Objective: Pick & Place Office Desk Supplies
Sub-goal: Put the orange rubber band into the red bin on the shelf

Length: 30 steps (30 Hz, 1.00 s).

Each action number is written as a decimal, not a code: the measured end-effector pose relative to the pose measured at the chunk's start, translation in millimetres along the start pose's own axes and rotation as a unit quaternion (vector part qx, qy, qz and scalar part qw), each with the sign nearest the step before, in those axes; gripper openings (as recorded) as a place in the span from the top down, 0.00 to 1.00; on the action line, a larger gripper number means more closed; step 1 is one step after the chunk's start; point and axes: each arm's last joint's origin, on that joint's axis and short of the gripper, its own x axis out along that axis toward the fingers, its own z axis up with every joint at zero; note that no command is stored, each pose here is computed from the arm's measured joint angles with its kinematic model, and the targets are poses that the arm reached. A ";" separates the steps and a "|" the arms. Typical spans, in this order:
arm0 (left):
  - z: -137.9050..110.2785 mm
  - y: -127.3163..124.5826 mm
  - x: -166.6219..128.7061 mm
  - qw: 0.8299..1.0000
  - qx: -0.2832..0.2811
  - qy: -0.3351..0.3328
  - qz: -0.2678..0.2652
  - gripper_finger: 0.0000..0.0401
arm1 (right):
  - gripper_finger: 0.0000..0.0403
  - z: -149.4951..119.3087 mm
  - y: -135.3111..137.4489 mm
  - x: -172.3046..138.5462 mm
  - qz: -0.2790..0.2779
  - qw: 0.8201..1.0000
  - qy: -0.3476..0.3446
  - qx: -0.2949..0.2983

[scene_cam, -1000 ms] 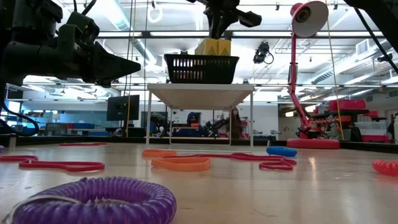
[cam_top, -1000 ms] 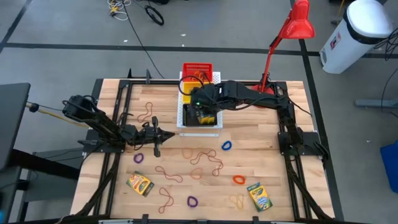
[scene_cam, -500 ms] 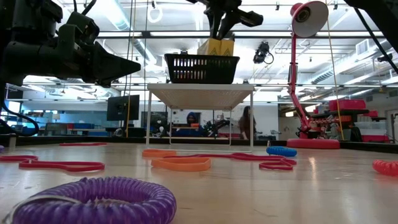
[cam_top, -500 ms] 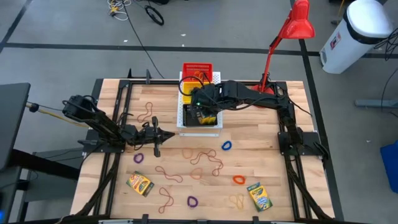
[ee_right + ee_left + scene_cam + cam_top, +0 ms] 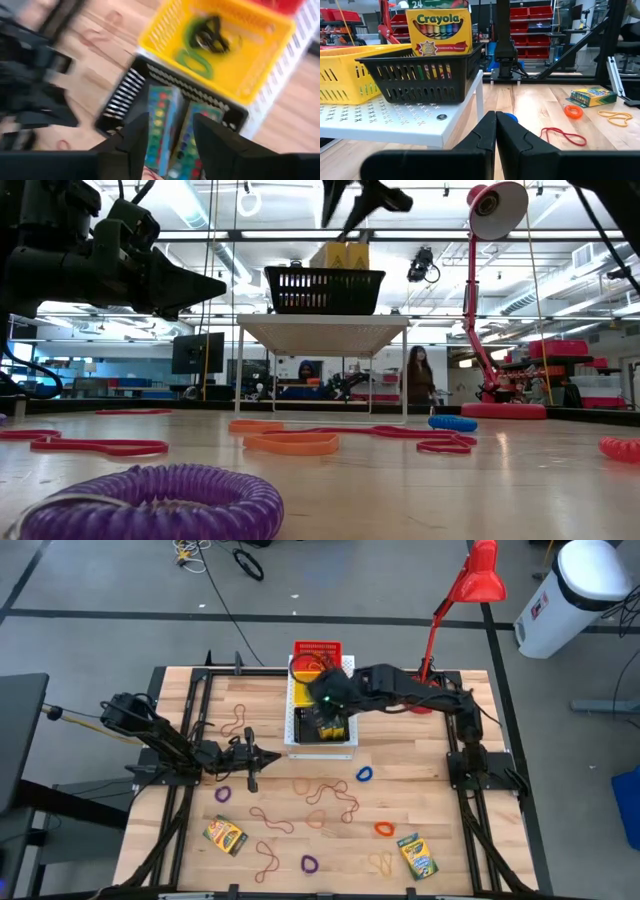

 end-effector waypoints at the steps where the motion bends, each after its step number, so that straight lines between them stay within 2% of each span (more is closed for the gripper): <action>1: 0.1 -0.1 0.0 1.000 0.000 0.000 0.000 0.95 | 0.59 1.5 -0.4 -4.5 0.009 1.000 -0.008 -0.008; 5: -0.2 -0.1 0.0 1.000 0.001 0.001 0.000 0.95 | 0.60 4.1 -11.1 -30.6 0.021 0.997 -0.029 -0.073; 7: -0.3 -0.1 0.1 1.000 0.001 0.001 0.000 0.95 | 0.63 3.3 -19.4 -44.8 -0.002 0.992 -0.048 -0.119; 11: -0.6 -0.1 0.1 1.000 0.001 0.003 0.000 0.95 | 0.78 -2.2 -22.5 -60.1 -0.040 0.975 -0.083 -0.204; 15: -1.3 -0.1 0.0 1.000 0.003 0.006 0.000 0.95 | 0.96 -11.5 -15.7 -66.2 -0.055 0.961 -0.101 -0.253; 16: -1.3 -0.2 0.0 1.000 0.003 0.006 -0.001 0.95 | 0.98 -14.6 -13.3 -67.6 -0.058 0.957 -0.106 -0.262; 20: -1.4 -0.2 0.0 1.000 0.003 0.007 -0.001 0.95 | 0.96 -32.1 -3.1 -62.7 -0.060 0.947 -0.110 -0.295; 24: -1.4 -0.2 0.0 1.000 0.003 0.007 -0.001 0.95 | 0.99 -50.4 2.0 -56.9 -0.043 0.937 -0.127 -0.321; 30: -1.4 -0.2 0.0 1.000 0.003 0.007 -0.001 0.95 | 0.98 -81.2 -10.2 -34.8 0.006 0.926 -0.170 -0.337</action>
